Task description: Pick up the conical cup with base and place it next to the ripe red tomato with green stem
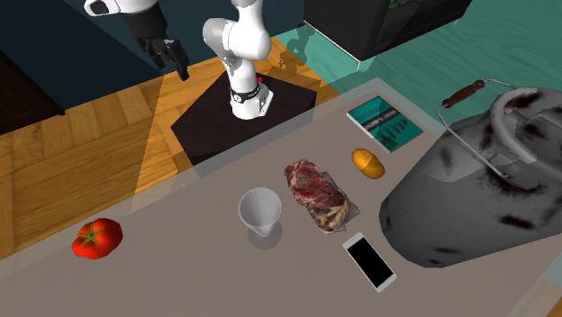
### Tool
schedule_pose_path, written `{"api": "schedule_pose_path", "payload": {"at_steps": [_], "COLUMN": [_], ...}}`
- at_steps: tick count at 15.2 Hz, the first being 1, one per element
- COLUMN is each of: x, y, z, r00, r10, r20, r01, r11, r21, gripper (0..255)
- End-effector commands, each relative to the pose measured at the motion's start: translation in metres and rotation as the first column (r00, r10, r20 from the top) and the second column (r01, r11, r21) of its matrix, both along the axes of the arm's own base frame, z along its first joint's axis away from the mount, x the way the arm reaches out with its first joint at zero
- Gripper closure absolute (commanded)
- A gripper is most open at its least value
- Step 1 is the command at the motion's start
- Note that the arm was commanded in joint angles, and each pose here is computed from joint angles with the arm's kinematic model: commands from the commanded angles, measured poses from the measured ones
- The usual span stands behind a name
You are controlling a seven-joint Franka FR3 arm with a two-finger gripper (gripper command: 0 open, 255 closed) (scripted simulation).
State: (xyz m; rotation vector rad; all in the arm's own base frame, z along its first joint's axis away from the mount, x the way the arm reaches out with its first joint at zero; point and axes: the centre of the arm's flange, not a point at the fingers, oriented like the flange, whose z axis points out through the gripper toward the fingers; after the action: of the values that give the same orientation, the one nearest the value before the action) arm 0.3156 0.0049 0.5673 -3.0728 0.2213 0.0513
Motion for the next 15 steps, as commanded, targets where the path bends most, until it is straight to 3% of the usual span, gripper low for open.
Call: {"api": "schedule_pose_path", "payload": {"at_steps": [1,15], "x": [0.0,0.071], "y": [0.0,0.14], "z": [0.0,-0.083], "r00": [1.0,0.999], "r10": [0.0,-0.042], "r20": [0.0,0.026], "r01": [0.0,0.041], "r11": [1.0,0.998], "r21": [0.0,0.046], "gripper": [0,0]}}
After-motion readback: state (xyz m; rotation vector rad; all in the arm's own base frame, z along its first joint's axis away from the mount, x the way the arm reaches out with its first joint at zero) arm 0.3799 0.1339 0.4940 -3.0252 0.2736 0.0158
